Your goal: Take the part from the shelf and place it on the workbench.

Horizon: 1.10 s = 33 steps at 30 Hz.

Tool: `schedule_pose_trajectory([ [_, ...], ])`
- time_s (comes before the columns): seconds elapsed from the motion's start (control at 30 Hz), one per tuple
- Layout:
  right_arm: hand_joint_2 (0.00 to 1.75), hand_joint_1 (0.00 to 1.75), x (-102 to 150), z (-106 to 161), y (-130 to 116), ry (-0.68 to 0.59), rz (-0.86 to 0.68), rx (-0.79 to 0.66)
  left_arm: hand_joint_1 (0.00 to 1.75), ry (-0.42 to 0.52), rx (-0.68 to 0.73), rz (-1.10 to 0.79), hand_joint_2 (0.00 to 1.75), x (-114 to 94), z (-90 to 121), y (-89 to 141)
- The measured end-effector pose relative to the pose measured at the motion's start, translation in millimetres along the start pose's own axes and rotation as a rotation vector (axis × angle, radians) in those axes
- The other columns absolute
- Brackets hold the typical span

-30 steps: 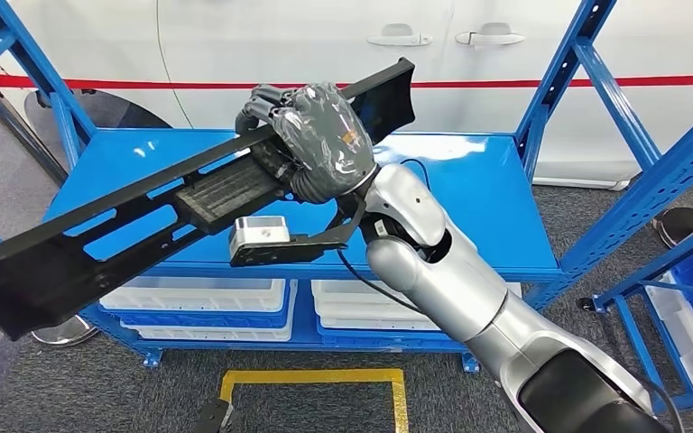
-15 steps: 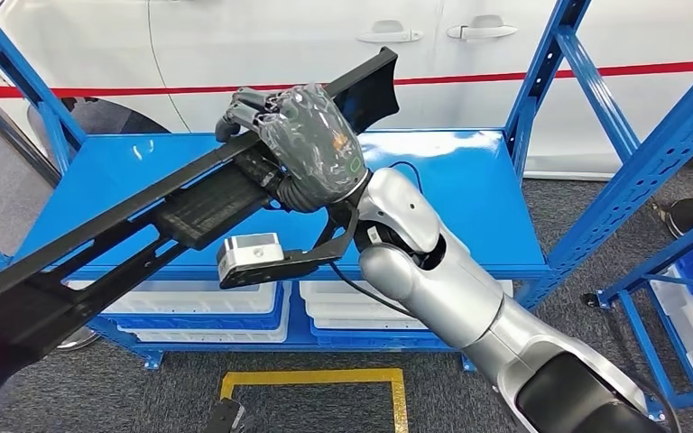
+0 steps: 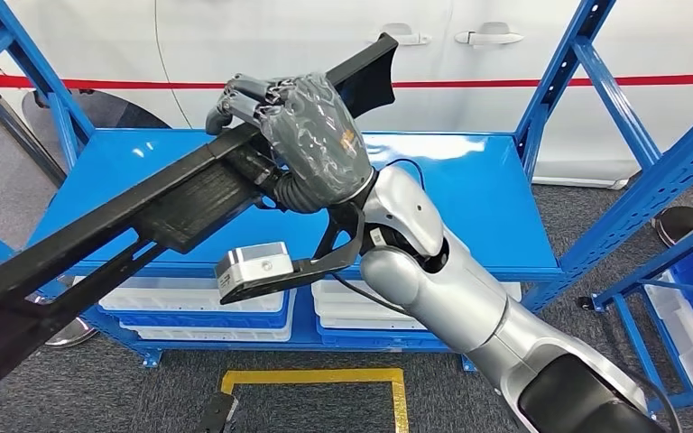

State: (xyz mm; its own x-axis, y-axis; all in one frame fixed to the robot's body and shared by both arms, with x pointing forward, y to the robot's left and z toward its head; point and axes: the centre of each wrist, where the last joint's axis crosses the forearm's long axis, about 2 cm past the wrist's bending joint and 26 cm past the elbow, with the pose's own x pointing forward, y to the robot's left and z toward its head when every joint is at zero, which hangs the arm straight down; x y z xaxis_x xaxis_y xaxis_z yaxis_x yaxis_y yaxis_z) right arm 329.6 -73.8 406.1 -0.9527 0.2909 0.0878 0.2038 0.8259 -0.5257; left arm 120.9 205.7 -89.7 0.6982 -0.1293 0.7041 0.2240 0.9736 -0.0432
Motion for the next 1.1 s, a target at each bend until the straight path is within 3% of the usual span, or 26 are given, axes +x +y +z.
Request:
schedule_pose_trajectory([
  [1.1, 1.75, 1.75, -0.3, 7.0, -0.3, 0.006, 0.008, -0.01, 0.0, 0.012, -0.016, -0.013, 1.75, 10.3, -5.3, -0.9],
])
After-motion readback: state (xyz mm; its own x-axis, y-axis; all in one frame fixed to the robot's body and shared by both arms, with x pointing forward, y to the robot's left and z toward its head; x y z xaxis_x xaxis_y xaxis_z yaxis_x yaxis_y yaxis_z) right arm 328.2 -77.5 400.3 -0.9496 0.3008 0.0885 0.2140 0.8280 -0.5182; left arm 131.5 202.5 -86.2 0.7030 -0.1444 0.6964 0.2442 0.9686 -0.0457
